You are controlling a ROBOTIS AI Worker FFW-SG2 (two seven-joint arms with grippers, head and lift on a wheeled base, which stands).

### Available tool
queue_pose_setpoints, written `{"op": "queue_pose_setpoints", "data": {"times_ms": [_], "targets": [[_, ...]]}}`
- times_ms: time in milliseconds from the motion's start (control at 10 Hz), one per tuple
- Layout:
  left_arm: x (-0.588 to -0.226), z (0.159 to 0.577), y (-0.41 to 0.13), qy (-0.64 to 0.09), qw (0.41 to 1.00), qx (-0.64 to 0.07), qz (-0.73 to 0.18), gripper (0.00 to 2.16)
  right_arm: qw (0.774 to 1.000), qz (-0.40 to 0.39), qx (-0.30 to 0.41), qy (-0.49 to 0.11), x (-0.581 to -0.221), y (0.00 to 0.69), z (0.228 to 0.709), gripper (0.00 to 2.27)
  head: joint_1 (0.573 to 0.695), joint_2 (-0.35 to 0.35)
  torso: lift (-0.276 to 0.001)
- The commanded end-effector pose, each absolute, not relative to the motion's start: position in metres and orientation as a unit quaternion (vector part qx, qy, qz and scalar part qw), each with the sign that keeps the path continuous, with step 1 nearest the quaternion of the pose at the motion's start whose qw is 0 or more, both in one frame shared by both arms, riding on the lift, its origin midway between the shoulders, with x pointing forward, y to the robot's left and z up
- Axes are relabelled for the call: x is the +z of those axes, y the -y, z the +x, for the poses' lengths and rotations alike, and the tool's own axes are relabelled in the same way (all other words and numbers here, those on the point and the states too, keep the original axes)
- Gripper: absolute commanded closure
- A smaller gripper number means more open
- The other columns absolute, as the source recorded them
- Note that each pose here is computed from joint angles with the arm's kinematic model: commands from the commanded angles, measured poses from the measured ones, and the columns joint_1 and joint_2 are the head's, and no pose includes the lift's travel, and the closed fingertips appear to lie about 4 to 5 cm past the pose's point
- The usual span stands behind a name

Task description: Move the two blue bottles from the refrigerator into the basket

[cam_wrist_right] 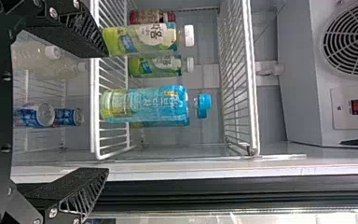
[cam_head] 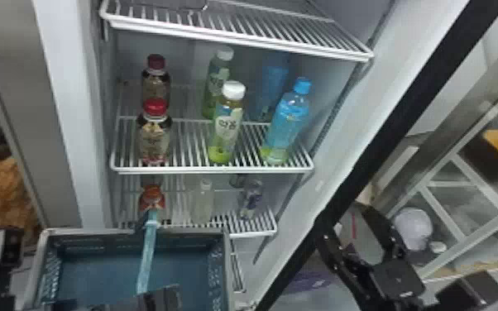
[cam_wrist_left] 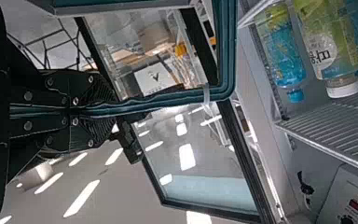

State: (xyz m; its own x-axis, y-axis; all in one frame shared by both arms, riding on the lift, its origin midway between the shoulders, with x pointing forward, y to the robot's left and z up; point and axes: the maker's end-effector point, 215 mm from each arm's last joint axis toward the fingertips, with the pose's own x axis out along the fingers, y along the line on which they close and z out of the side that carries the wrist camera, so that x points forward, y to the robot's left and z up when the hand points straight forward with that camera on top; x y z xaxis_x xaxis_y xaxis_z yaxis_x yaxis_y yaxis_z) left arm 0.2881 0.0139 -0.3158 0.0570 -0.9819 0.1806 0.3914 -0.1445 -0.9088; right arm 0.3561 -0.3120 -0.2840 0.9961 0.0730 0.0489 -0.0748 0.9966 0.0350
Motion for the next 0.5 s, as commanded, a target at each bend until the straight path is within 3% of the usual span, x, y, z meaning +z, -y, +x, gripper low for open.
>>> {"op": "queue_pose_setpoints", "data": {"times_ms": [0,400], "targets": [[-0.314,0.289,-0.012,-0.324,0.567,-0.607,-0.454,1.17,0.999,0.022,0.035,0.03,-0.283,0.311,0.369,0.14,0.695,-0.35,0.0],[-0.313,0.289,-0.01,-0.324,0.566,-0.609,-0.452,1.17,0.999,0.035,0.025,0.032,-0.282,0.307,0.398,0.14,0.695,-0.35,0.0]]}}
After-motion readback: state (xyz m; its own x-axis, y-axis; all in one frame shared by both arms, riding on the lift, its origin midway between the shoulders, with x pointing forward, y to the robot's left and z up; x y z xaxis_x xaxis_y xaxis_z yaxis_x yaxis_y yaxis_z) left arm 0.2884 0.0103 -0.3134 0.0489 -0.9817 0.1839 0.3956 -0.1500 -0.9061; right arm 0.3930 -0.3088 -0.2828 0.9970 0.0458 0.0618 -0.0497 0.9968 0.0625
